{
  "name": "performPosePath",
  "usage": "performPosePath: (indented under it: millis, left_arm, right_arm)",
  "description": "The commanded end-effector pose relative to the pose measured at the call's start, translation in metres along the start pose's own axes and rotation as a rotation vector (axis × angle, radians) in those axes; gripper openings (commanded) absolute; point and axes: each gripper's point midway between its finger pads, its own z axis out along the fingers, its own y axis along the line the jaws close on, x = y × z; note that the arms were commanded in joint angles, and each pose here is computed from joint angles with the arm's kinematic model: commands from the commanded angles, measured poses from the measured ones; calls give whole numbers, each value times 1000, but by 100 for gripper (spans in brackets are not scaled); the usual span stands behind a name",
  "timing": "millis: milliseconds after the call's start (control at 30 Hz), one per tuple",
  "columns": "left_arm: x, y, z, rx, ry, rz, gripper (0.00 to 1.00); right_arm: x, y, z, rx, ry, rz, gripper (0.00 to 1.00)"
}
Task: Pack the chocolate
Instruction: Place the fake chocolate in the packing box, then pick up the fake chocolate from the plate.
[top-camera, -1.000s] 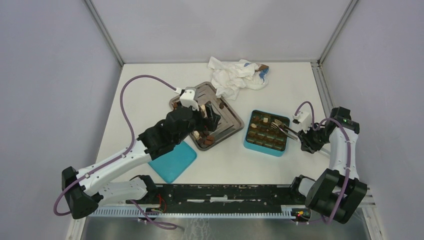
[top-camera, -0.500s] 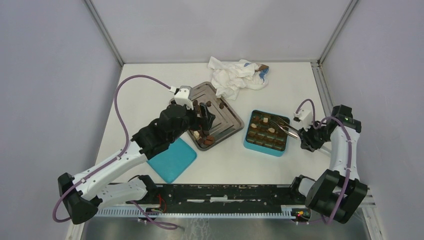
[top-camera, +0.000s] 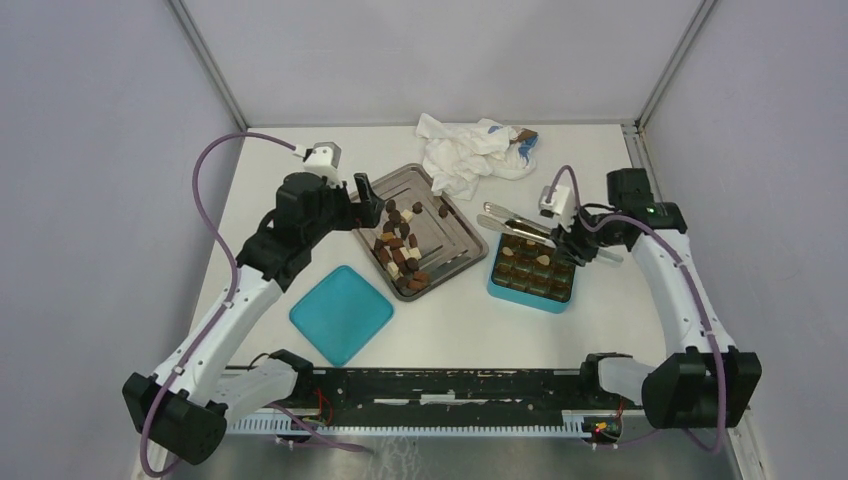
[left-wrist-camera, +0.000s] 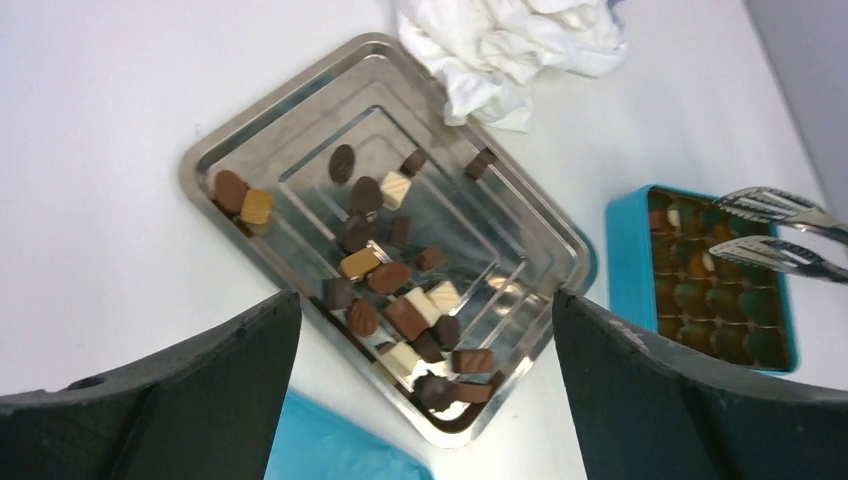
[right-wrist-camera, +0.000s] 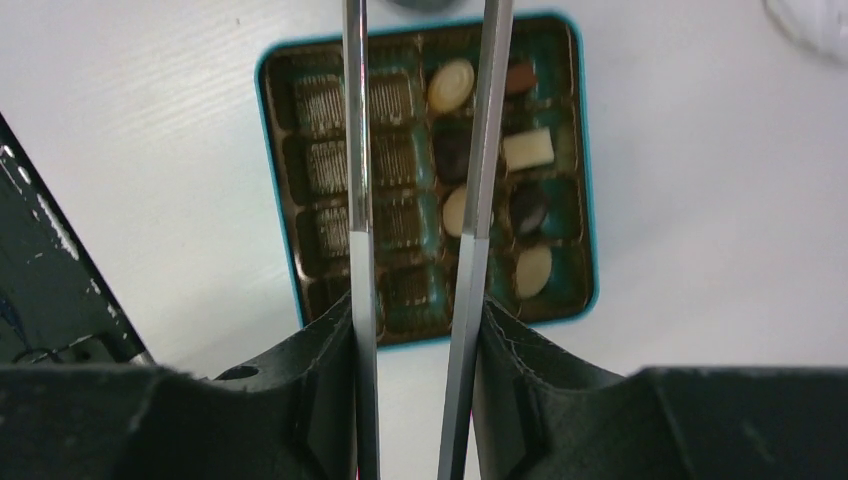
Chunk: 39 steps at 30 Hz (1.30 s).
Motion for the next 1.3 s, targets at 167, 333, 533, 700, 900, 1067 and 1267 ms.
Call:
performPosePath:
  millis: [167, 333, 533, 700, 900, 1067, 1267]
  left_arm:
    - [16, 60, -14, -259, 3, 188, 99]
    - [10, 70, -26, -312, -43, 189, 99]
    - [4, 71, -36, -321, -86, 181, 99]
    - [2, 69, -39, -305, -101, 177, 99]
    - [2, 67, -39, -290, -101, 178, 99]
    - [3, 66, -39, -285, -101, 178, 99]
    - [2, 66, -40, -284, -106, 177, 99]
  right_arm:
    - [-88, -13, 64, 31, 41, -172, 42]
    - [-109, -4, 104, 4, 108, -202, 43]
    - [-115, 1, 139, -21, 188, -203, 43]
    - [-109, 1, 160, -29, 244, -194, 43]
    - [-108, -1, 174, -38, 273, -180, 44]
    - [-106, 5, 181, -61, 287, -182, 44]
    - [-102, 10, 185, -81, 297, -178, 45]
